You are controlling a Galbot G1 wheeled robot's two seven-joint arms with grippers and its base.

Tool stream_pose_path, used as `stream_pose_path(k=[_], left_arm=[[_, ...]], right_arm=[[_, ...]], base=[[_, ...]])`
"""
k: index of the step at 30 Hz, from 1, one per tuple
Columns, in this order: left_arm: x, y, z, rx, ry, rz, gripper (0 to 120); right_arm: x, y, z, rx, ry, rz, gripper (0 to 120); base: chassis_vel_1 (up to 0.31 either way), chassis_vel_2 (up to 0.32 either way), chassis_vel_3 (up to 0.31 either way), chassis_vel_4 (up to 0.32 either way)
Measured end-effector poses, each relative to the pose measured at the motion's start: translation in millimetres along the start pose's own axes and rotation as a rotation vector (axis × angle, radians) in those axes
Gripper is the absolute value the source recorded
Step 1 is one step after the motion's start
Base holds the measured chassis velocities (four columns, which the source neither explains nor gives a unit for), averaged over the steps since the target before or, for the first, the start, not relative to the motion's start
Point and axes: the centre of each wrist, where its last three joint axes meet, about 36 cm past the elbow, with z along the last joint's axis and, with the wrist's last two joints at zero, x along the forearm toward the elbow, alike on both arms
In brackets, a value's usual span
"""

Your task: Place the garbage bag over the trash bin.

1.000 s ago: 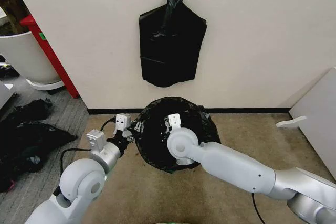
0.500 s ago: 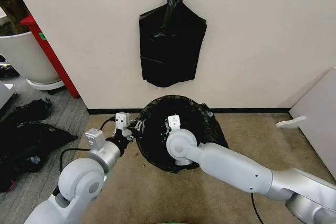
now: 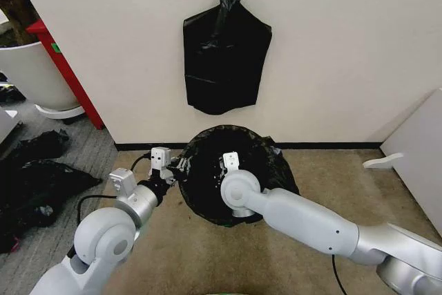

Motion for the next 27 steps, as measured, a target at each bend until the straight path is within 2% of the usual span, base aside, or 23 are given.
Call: stream_pose_path(k=[8, 21, 27], left_arm=[[-12, 12, 15, 0.015, 0.035, -0.04, 3], [-16, 24, 27, 0.068, 0.062, -0.103, 3], [-15, 22, 25, 0.091, 0.058, -0.102, 3]], right_arm=[[35, 6, -1, 0.009, -0.034, -0.058, 0], [60, 12, -9, 0.02, -0.065, -0.109, 0], [60, 8, -10, 0.017, -0.062, -0.106, 0]], base=[[0.0, 0.0, 0.0, 0.0], [0.0, 0.0, 0.0, 0.0], [0.0, 0.0, 0.0, 0.0]])
